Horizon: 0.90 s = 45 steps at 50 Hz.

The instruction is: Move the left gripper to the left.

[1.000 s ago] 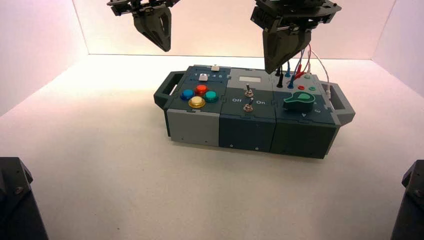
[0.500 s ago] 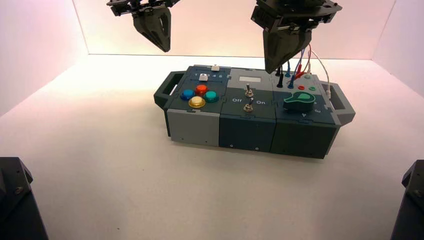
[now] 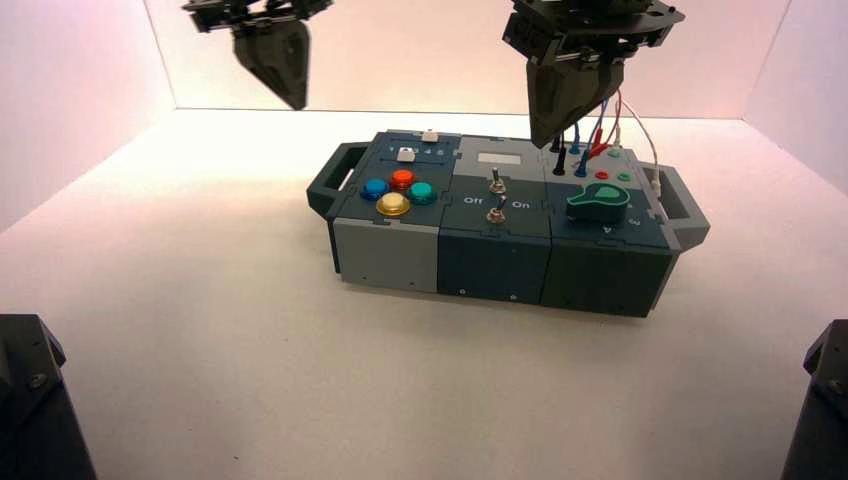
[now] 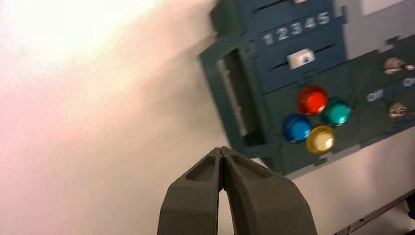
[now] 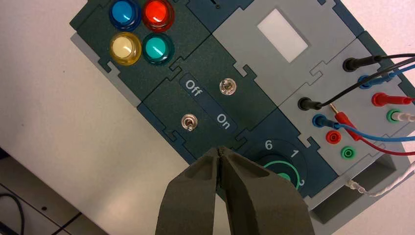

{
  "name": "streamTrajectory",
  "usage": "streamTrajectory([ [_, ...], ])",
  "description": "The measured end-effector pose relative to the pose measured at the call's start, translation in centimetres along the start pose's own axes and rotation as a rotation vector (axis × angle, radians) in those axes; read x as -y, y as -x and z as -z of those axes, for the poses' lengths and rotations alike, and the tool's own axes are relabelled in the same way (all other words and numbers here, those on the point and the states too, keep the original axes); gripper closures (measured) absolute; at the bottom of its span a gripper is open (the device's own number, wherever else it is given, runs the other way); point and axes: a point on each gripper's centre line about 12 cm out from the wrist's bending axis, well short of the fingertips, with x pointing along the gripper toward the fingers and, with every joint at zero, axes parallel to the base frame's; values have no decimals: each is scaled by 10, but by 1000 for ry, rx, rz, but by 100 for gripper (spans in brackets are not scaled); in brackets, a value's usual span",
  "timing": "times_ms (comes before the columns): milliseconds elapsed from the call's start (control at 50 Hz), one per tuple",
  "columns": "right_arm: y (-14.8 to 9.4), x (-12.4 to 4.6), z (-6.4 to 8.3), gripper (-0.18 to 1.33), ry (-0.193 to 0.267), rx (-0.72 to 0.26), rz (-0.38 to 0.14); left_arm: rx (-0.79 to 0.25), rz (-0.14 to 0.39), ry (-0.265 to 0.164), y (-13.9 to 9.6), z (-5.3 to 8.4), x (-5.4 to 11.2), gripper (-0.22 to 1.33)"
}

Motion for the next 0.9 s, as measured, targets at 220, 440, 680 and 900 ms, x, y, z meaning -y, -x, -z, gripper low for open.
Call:
streamTrajectory([
  [220, 0, 0, 0, 129, 0, 2, 0, -12, -7, 82, 7, 8, -30, 128],
  [440, -1, 0, 0, 129, 0, -2, 0, 66, -47, 170, 27, 13, -65, 128],
  [680, -1, 0, 0, 129, 1, -3, 0, 174, -112, 276, 51, 26, -103, 128],
  [900, -2, 0, 1, 129, 1, -6, 0, 226, -143, 316, 63, 34, -115, 128],
])
